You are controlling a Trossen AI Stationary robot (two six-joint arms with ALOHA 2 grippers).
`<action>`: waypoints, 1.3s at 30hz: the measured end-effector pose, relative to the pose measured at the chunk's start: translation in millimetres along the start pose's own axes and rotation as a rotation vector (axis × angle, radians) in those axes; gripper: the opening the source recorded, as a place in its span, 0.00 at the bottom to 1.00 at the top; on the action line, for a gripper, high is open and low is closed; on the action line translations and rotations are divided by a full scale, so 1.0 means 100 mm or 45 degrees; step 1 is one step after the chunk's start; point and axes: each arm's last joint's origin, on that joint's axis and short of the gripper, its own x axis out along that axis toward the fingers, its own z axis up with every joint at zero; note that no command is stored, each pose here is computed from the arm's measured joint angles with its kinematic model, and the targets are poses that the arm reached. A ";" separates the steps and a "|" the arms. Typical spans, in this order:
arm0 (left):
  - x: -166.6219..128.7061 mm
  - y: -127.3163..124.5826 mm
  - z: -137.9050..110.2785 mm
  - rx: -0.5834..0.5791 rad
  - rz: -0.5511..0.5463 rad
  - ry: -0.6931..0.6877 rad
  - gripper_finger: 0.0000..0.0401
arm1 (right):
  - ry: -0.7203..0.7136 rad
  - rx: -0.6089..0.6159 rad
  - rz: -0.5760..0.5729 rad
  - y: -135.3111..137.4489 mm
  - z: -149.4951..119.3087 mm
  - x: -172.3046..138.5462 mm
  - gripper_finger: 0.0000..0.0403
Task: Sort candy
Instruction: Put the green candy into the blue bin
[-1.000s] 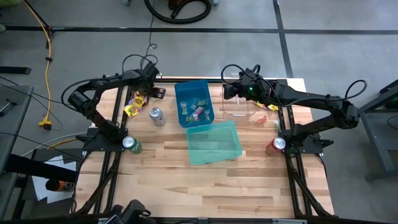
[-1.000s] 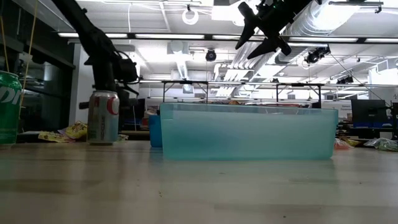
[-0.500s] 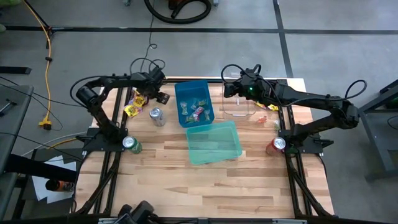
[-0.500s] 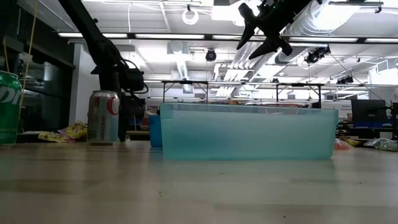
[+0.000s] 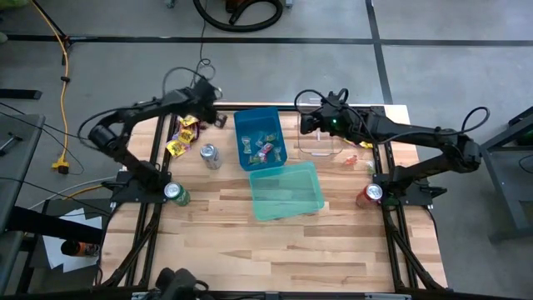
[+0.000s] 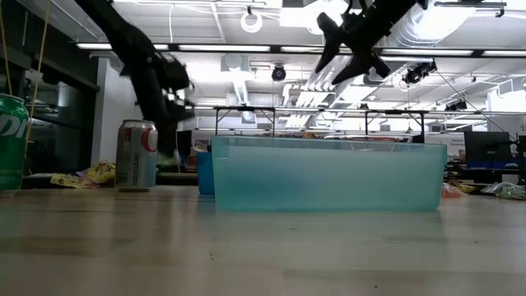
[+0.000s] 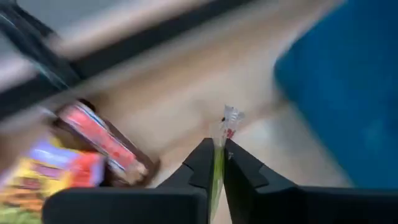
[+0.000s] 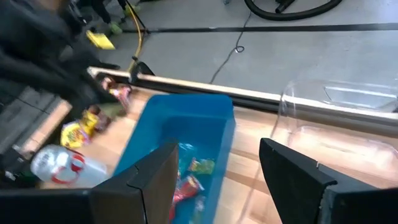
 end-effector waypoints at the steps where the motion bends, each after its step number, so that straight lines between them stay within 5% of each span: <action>1: -0.13 -0.01 0.05 -0.018 -0.011 -0.061 0.05 | 0.010 -0.010 -0.005 -0.01 -0.03 0.01 0.55; 9: -1.06 -0.33 0.24 -0.063 -0.336 -0.627 0.01 | 0.002 -0.224 0.043 -0.02 -0.03 -0.01 0.55; 14: -1.26 -0.77 0.20 0.008 -0.586 -0.799 0.00 | -0.069 -0.353 0.172 -0.01 0.09 -0.20 0.55; 19: -1.26 -1.25 0.03 0.148 -0.678 -0.809 0.00 | -0.153 -0.410 0.236 -0.06 0.20 -0.45 0.55; 25: -1.22 -1.59 -0.17 0.275 -0.595 -0.878 0.00 | -0.220 -0.432 0.276 -0.11 0.27 -0.65 0.55; 39: -0.91 -1.41 -0.19 0.102 -0.622 -0.971 0.00 | -0.149 -0.393 0.263 -0.15 0.23 -0.66 0.55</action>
